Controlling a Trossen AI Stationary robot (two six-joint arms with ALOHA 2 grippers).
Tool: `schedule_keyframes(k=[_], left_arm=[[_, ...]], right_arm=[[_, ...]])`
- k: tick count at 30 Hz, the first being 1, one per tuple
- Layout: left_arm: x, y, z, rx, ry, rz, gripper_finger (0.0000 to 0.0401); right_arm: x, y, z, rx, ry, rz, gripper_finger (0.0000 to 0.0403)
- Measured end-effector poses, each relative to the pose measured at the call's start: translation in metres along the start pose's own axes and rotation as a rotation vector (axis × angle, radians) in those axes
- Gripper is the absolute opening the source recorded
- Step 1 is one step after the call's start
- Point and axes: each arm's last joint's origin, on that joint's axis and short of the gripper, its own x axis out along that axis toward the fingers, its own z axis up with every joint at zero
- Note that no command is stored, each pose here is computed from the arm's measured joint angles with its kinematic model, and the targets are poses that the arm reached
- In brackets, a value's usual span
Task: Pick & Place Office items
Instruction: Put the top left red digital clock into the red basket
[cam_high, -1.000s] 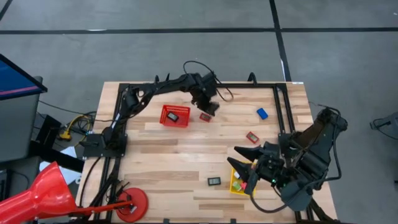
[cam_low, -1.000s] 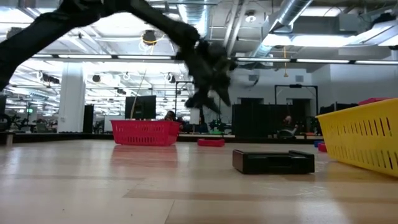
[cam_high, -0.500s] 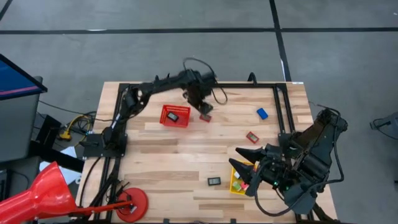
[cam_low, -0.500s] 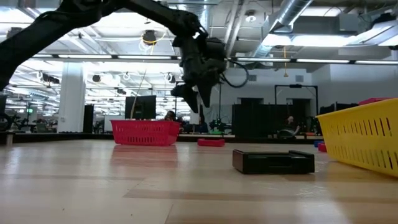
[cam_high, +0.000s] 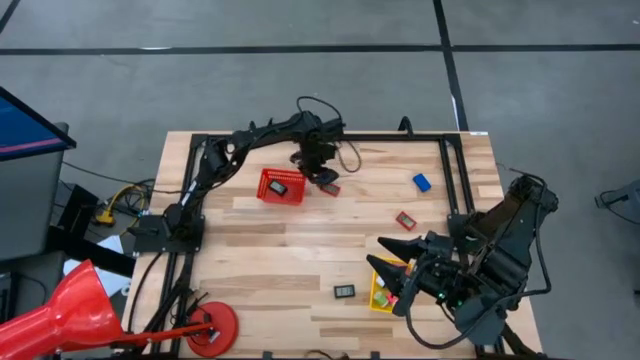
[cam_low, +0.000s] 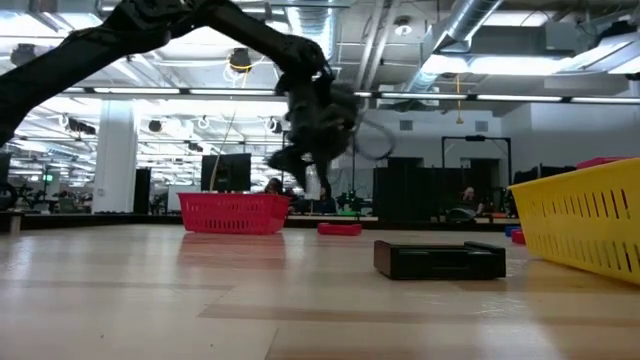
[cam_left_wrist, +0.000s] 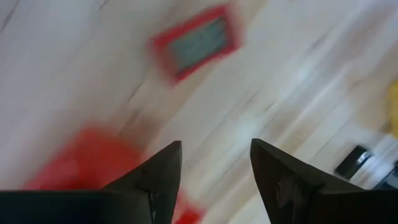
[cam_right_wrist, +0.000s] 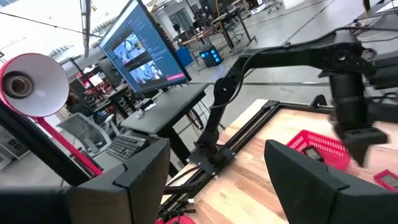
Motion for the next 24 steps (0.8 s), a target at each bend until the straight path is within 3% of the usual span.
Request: schedule_keyframes(k=[6, 12, 15, 17, 21, 24], left_arm=[[-0.01, -0.052, 0.005, 0.215, -0.203, -0.016, 0.0185], [0.009, -0.098, -0.014, 0.519, -0.231, 0.196, 0.0185], [0.016, -0.116, -0.022, 0.641, -0.262, 0.359, 0.0189], [0.017, -0.12, -0.022, 0.626, -0.305, 0.425, 0.0195], [0.016, -0.113, -0.017, 0.441, -0.351, 0.439, 0.021], [0.026, -0.112, -0.014, 0.397, -0.363, 0.467, 0.0216]], right_arm=[[-0.005, 0.002, -0.001, 0.009, 0.006, 0.014, 0.0256], [-0.009, 0.002, -0.001, 0.012, 0.007, 0.023, 0.0256], [-0.009, 0.002, -0.001, 0.012, 0.007, 0.022, 0.0256], [-0.009, 0.002, -0.001, 0.012, 0.006, 0.021, 0.0256], [-0.009, 0.002, -0.001, 0.011, 0.007, 0.021, 0.0256], [-0.008, 0.003, -0.004, -0.001, -0.005, 0.011, 0.0256]])
